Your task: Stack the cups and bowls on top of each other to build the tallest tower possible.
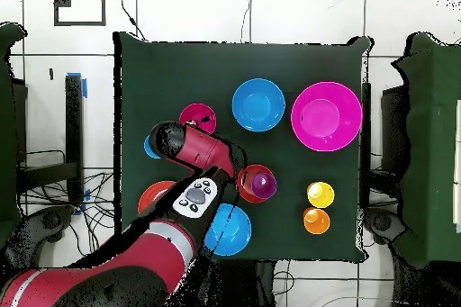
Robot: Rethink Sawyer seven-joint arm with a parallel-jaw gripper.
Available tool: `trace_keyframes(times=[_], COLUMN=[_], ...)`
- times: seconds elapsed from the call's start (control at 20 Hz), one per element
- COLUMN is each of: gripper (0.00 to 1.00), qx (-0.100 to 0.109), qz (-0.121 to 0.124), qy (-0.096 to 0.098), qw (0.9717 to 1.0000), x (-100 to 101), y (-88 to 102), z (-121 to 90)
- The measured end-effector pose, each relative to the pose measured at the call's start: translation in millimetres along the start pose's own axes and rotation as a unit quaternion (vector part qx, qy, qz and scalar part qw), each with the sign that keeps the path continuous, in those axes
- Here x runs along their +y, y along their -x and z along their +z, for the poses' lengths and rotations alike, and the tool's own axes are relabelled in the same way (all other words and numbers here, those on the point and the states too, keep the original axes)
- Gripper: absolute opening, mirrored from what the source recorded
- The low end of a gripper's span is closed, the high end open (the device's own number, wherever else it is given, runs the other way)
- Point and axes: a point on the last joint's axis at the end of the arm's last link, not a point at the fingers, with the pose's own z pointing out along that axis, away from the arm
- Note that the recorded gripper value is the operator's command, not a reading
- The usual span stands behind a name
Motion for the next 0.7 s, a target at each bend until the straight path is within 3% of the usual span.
trace_keyframes(times=[0.25, 0.7], gripper=[1.00, 1.00], qx=[0.000, -0.010], qz=[0.011, 0.023], qy=[0.001, 0.024], qw=[0.9999, 0.9994], x=[7.6, 25.9], y=[-12.3, -7.6], z=[14.9, 15.7])
